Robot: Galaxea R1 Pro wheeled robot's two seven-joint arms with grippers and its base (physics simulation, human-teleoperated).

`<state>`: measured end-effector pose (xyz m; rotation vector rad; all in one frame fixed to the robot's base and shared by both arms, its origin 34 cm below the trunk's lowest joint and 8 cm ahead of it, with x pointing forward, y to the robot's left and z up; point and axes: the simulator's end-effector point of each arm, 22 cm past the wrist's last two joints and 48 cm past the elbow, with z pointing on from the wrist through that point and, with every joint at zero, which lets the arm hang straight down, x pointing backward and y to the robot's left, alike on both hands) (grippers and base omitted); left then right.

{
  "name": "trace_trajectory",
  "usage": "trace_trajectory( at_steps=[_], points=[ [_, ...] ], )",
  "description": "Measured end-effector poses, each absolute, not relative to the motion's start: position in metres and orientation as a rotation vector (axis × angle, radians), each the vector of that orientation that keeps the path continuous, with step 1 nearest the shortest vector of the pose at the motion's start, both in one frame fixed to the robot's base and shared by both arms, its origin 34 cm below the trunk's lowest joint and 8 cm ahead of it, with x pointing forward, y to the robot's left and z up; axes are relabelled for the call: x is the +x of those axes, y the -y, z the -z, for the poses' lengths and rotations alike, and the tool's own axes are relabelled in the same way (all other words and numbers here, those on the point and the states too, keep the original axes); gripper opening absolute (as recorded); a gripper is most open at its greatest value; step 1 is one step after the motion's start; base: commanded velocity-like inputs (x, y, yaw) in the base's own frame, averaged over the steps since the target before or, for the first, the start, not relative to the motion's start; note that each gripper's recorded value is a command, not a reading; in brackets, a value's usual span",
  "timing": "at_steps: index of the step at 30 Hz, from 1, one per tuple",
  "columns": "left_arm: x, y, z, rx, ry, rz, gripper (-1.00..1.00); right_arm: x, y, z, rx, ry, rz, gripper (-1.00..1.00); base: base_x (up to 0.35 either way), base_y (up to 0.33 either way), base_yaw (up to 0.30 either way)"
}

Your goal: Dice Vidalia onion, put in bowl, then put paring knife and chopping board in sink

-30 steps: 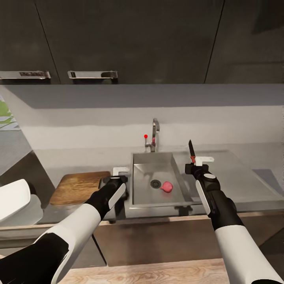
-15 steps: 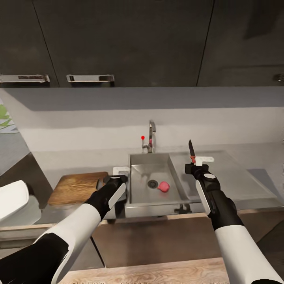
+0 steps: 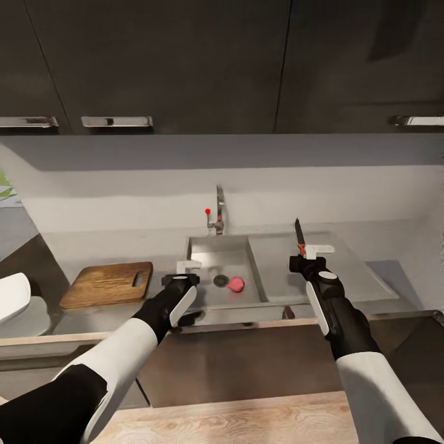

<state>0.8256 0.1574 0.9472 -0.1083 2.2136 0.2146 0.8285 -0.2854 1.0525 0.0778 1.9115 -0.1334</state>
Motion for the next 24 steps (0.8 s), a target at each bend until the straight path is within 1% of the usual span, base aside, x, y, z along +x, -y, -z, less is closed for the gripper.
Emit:
trace_trajectory(
  at_steps=[17,24],
  points=[
    [0.8244,-0.1581,-0.9451,-0.109,-2.219,-0.217,1.0,0.8284,0.2853,-1.0527,0.078,-1.911,0.133,-1.0,0.105,-0.306,0.0],
    [0.8243,-0.1584,-0.9444,-0.109,-2.22,-0.218,1.0,0.8285,0.2855,-1.0526,0.078,-1.911,0.134,-1.0,0.028,-0.305,0.0]
  ],
)
